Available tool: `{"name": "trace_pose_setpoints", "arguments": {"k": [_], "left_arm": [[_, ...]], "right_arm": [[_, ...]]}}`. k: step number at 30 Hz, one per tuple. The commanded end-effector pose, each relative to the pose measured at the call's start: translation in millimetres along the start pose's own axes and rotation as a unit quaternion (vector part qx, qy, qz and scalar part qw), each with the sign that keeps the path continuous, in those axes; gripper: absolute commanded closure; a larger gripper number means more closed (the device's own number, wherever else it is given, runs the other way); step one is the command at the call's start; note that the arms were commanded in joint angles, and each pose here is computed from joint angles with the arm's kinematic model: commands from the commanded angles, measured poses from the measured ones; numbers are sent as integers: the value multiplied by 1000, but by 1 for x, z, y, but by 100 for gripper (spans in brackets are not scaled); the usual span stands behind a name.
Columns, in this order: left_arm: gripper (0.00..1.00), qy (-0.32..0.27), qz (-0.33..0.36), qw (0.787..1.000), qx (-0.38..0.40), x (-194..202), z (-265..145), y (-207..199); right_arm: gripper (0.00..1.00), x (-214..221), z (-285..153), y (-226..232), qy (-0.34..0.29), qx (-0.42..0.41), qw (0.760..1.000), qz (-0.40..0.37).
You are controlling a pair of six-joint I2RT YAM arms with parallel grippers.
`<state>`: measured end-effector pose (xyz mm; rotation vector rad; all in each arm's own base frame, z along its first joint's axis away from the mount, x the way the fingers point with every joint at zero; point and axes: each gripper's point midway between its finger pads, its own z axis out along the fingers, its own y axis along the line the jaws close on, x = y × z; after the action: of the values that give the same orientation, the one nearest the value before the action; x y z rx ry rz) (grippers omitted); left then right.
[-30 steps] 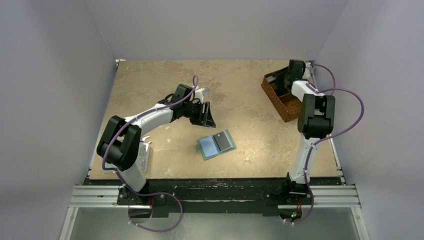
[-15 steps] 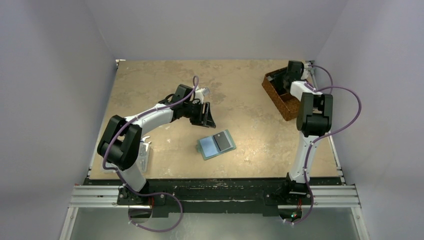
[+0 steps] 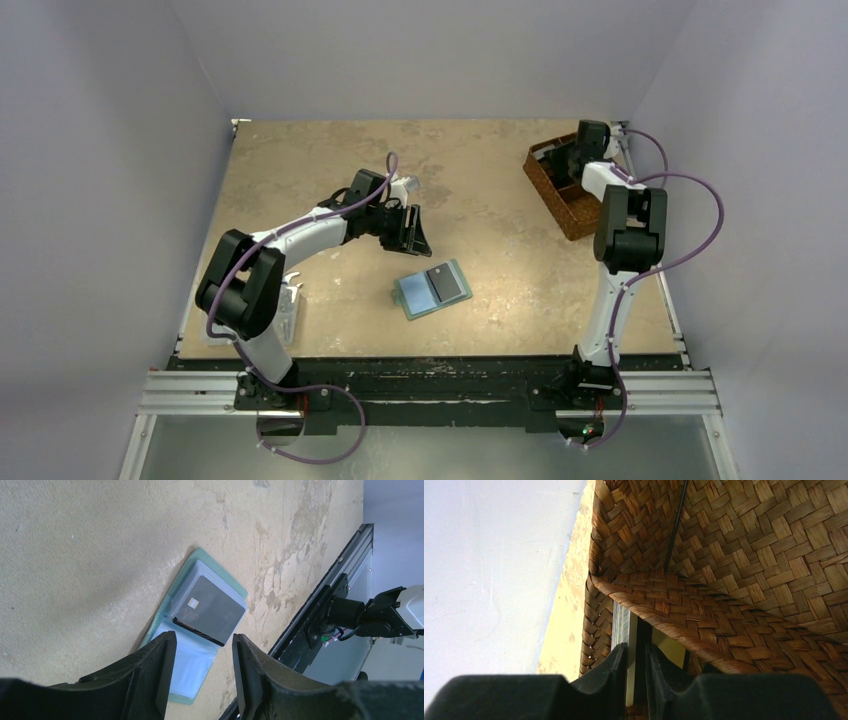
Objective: Put the credit cards into the card holder
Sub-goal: Pick up the credit card from the storage box.
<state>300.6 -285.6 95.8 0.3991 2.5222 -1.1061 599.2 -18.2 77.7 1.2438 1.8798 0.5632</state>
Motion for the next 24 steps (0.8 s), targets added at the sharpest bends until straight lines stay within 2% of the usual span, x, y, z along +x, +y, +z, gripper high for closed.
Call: {"name": "trace_pose_setpoints", "arguments": {"k": [1,9,17,21,24], "left_arm": [[51,-10,15,1000,16,-6,0,-5],[51,-10,15,1000,17,-5,-1,-6],[51,-10,15,1000,21,-6,-1,-7],[51,-10,15,1000,20,-5,-1,-7],[51,-11,15,1000,21,-5,-1,-7]], "right_arm": [[78,-25,-27,48,-32,-61,998,3],[91,-23,-34,48,-25,-56,998,19],[92,-24,-45,47,-21,-51,998,22],[100,-25,-53,49,-14,-59,998,24],[100,-27,-60,51,-15,-61,998,17]]}}
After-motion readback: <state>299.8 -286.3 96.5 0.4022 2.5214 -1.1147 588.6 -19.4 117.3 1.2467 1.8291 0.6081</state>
